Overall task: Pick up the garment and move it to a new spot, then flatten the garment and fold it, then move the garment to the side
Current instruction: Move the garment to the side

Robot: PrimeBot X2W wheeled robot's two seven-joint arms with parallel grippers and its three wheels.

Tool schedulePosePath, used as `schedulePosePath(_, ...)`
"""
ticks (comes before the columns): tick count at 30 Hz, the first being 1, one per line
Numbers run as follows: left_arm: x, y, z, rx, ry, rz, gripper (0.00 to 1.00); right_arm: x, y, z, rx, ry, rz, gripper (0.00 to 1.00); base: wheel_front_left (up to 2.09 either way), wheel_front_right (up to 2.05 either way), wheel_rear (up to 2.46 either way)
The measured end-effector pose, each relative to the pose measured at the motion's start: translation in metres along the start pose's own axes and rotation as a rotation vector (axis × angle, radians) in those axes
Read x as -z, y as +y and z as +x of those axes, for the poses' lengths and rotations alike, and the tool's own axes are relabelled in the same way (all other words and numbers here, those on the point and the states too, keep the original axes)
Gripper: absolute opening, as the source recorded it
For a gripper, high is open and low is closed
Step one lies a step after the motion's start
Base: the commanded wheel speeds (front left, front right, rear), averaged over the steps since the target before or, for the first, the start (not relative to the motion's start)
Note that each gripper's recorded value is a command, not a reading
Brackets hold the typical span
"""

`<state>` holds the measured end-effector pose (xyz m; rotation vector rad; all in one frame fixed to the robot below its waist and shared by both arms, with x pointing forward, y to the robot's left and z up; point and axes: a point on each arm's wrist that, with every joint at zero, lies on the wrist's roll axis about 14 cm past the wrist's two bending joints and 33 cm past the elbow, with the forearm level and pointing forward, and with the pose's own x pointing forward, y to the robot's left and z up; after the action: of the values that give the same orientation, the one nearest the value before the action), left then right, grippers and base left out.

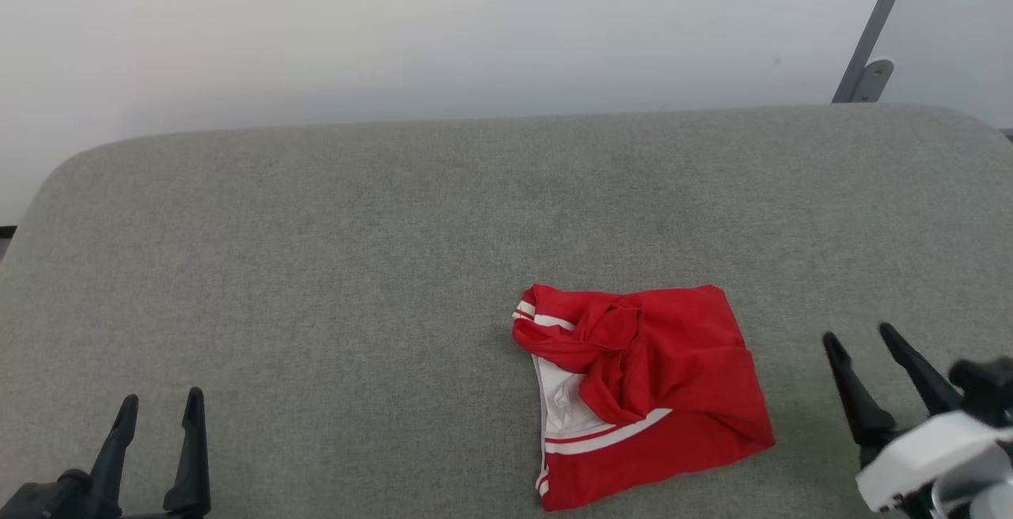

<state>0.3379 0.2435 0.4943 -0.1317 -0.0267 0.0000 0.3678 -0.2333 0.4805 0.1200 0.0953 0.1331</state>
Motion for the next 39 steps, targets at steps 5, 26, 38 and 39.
schedulePosePath(5, 0.003, 0.000, 0.001, -0.004, 0.009, -0.008, 1.00, 0.006, 0.014, 0.014, -0.064, 0.093, 0.009, 1.00, 0.00, 0.00, 0.00)
schedulePosePath(26, 0.020, 0.002, 0.011, -0.035, 0.054, -0.058, 1.00, 0.076, 0.052, 0.050, -0.268, 0.899, -0.017, 1.00, 0.00, 0.00, 0.00)
schedulePosePath(38, 0.025, 0.005, 0.016, -0.049, 0.068, -0.075, 1.00, 0.112, 0.070, 0.052, -0.297, 1.134, -0.003, 0.00, 0.00, 0.00, 0.00)
schedulePosePath(39, 0.024, 0.004, 0.017, -0.045, 0.067, -0.076, 1.00, 0.112, 0.071, 0.053, -0.299, 1.136, -0.008, 0.00, 0.00, 0.00, 0.00)
